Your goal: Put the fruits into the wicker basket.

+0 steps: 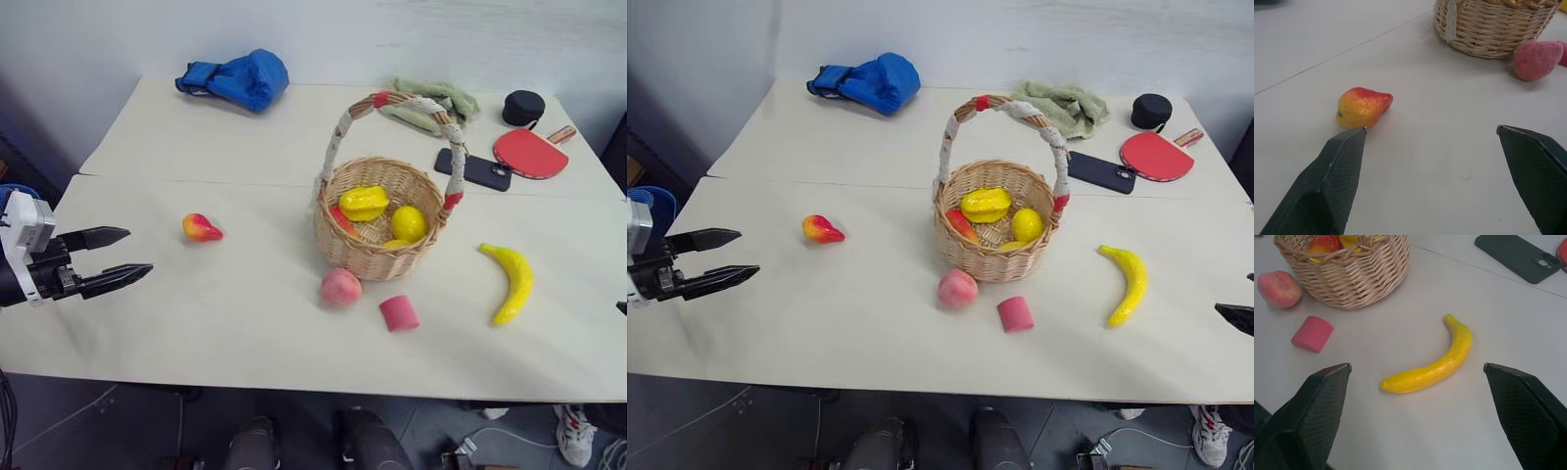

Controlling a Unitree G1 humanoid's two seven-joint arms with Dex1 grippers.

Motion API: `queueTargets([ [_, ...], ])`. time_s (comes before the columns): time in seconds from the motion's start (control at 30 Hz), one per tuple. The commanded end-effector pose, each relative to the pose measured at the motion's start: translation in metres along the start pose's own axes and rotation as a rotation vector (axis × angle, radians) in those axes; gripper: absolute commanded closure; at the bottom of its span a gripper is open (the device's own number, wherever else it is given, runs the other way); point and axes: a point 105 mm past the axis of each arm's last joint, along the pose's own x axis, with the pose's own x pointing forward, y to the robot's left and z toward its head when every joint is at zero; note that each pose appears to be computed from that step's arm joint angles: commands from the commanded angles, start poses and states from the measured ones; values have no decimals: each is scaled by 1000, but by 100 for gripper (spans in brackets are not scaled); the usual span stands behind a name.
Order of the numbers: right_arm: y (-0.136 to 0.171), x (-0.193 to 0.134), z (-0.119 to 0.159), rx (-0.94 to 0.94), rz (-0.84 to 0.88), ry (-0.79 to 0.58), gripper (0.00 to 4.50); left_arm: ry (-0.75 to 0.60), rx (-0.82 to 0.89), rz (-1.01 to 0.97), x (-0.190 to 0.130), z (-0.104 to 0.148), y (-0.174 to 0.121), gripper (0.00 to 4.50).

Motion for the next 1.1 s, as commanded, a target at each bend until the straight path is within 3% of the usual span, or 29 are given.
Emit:
queueTargets([
  [0.03, 5, -2, 1, -3, 20, -3, 0, -9, 49, 5, -2, 9, 0, 2],
  [0.87, 6, 0, 1, -48, -7, 10, 0, -4, 52, -26, 11, 9, -2, 2],
  [1.1, 65, 53, 30, -125, 269, -30, 0, -38, 96, -371, 50, 37, -58, 2],
])
